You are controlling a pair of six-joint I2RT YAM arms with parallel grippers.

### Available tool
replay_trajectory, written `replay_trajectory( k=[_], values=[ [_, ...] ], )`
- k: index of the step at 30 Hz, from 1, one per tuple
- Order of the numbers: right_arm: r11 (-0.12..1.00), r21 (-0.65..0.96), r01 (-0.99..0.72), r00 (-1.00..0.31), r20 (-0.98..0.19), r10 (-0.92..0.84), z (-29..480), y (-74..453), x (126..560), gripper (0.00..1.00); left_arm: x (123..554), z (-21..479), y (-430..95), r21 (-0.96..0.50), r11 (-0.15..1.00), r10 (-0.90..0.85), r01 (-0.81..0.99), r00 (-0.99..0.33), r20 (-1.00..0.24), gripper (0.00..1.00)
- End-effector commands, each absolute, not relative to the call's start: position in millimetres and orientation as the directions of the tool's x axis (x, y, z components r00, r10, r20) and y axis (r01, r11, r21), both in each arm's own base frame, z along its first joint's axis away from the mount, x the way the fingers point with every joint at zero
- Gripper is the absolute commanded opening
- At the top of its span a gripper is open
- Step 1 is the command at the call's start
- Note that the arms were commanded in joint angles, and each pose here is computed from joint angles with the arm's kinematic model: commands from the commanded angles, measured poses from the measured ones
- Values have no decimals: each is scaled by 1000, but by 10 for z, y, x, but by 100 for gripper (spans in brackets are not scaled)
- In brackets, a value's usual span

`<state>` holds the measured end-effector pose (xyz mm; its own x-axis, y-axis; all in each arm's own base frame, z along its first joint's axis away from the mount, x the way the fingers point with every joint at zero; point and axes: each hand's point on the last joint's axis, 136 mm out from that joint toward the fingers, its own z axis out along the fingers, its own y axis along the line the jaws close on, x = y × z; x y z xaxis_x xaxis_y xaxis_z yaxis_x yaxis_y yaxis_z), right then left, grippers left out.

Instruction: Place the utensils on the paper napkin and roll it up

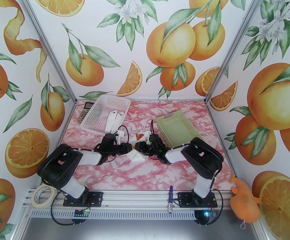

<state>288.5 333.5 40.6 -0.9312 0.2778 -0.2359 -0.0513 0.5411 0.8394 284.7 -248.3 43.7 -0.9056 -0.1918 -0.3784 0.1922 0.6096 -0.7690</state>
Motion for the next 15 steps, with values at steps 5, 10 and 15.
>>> replay_trajectory(
  k=[5,10,15],
  values=[
    [645,762,54,-962,-134,239,-113,3162,2611,31,3040,393,-2556,-771,606,-205,195,-898,-388,32],
    [642,765,54,-962,-133,239,-109,3173,2620,27,3068,397,-2590,-782,590,-213,203,-894,-393,25],
    [642,765,52,-963,-132,235,-107,3185,2615,26,3081,387,-2597,-785,583,-213,208,-894,-395,16]
  ],
)
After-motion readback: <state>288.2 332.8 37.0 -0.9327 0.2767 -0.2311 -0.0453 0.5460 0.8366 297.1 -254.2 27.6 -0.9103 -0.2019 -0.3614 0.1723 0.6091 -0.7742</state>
